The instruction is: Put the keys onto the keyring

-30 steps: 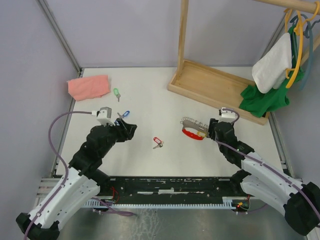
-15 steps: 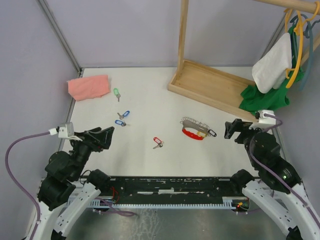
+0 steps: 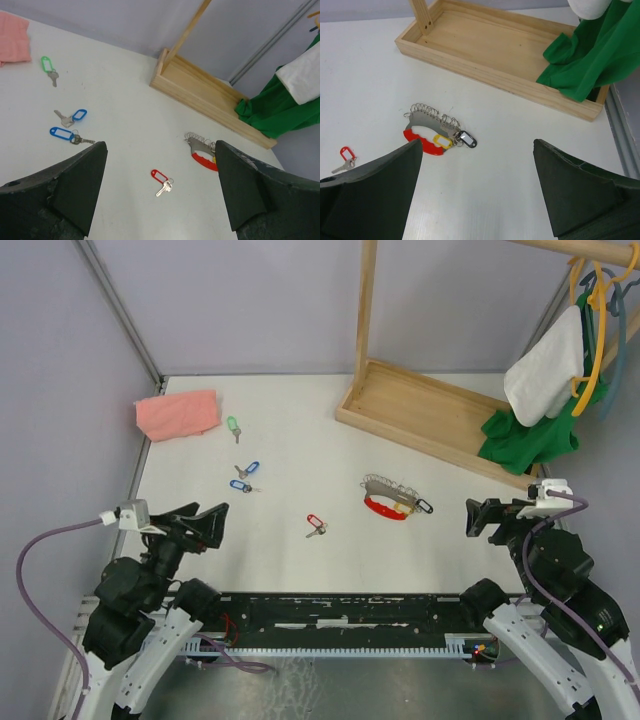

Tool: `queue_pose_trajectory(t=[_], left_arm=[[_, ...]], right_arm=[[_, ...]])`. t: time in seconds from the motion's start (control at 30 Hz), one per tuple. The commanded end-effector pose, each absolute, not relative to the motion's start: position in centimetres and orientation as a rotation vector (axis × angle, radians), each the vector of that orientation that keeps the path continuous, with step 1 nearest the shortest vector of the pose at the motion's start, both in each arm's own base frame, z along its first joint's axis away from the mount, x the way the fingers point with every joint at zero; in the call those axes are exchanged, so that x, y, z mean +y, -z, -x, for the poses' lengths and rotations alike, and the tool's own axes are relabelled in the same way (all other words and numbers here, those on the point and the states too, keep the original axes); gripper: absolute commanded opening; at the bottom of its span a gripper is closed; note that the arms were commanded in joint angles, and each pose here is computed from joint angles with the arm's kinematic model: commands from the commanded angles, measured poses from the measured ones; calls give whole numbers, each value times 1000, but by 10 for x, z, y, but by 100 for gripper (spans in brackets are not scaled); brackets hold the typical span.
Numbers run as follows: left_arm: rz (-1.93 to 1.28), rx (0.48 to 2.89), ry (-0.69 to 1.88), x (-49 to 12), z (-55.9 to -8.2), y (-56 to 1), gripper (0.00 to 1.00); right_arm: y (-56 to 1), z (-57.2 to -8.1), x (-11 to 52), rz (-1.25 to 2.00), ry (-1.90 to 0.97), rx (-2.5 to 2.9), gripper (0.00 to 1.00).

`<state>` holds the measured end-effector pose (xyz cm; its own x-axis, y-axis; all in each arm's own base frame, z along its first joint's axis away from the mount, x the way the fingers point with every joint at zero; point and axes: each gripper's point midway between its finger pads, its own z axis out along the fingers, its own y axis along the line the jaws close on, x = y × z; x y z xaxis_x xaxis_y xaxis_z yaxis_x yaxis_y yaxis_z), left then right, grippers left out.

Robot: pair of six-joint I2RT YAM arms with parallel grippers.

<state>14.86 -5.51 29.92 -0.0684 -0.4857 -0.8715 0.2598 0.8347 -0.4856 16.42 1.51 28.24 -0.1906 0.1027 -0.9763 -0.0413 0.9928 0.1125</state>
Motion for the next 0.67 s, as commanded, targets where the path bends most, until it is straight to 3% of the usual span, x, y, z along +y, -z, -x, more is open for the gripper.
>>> queue_pose_trajectory(t=[0.0, 0.63], left_arm=[[160, 1529, 573, -59, -161, -285, 95], [162, 1535, 543, -56, -164, -281, 100]], right_arm=[[-274, -164, 7, -40, -70, 1766, 100], [-272, -165, 11, -9, -75, 1768, 100]])
